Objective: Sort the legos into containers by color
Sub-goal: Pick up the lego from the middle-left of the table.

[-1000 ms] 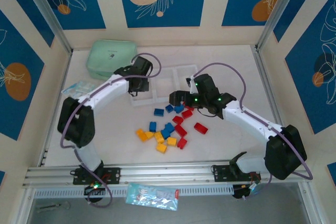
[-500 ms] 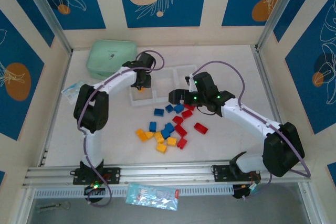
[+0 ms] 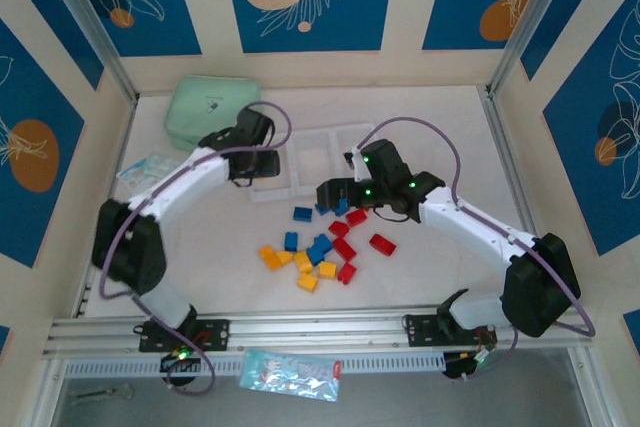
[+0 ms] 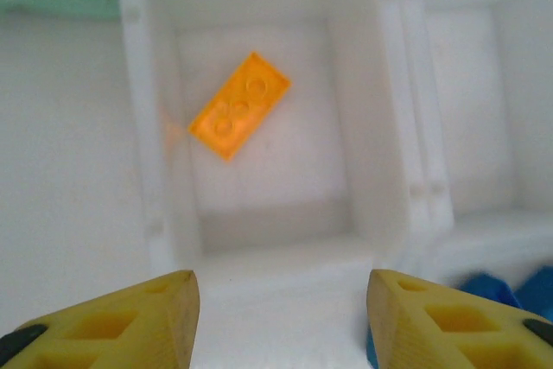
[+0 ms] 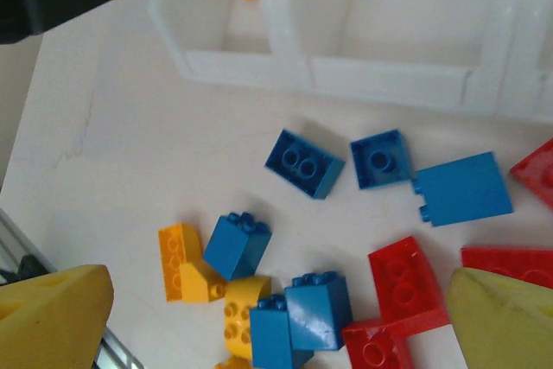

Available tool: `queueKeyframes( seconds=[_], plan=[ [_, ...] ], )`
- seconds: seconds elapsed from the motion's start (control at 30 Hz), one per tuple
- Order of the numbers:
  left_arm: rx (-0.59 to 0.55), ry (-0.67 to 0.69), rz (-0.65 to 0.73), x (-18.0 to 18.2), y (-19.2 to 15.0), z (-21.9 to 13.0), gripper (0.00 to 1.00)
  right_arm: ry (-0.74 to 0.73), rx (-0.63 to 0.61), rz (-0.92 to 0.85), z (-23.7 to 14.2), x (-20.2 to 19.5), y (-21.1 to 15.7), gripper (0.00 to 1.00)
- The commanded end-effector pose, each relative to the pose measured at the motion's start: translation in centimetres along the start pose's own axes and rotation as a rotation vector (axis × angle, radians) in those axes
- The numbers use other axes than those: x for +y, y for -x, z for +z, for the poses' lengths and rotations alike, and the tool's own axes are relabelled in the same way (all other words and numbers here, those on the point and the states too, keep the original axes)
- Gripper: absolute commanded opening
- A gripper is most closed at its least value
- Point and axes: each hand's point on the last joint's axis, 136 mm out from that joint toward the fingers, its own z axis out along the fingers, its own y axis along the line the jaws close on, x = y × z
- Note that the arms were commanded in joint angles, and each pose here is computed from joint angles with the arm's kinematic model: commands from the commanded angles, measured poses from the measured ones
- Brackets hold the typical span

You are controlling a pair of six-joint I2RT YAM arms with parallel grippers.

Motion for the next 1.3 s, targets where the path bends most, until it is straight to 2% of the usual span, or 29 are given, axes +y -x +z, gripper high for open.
queueKeyframes(
  seconds=[0.0, 0.3, 0.57, 0.87, 1.27],
  plan=[
    [0.067, -0.067, -0.095, 0.3, -4.4, -0.4, 0.57, 0.014, 0.056, -0.044, 0.0, 0.9, -2.1, 0.99],
    [0.152, -0.042, -0.242, 3.7, -13.0, -2.6, 0.65, 0.055, 0.122, -0.054, 2.3, 2.4, -5.7, 0.99],
    [0.264, -0.005, -0.281, 3.4, -18.4, -0.5, 0.7, 0.063, 0.137, -0.036, 3.5, 2.9, -6.8, 0.99],
    [0.298, 0.025, -0.202, 0.9, -18.3, 1.6, 0.76, 0.043, 0.14, -0.034, 3.7, 2.3, -7.0, 0.99],
    [0.319, 0.139, -0.175, 2.5, -21.2, 1.9, 0.68, 0.041, 0.134, -0.002, 3.6, 1.5, -6.8, 0.99]
  ],
)
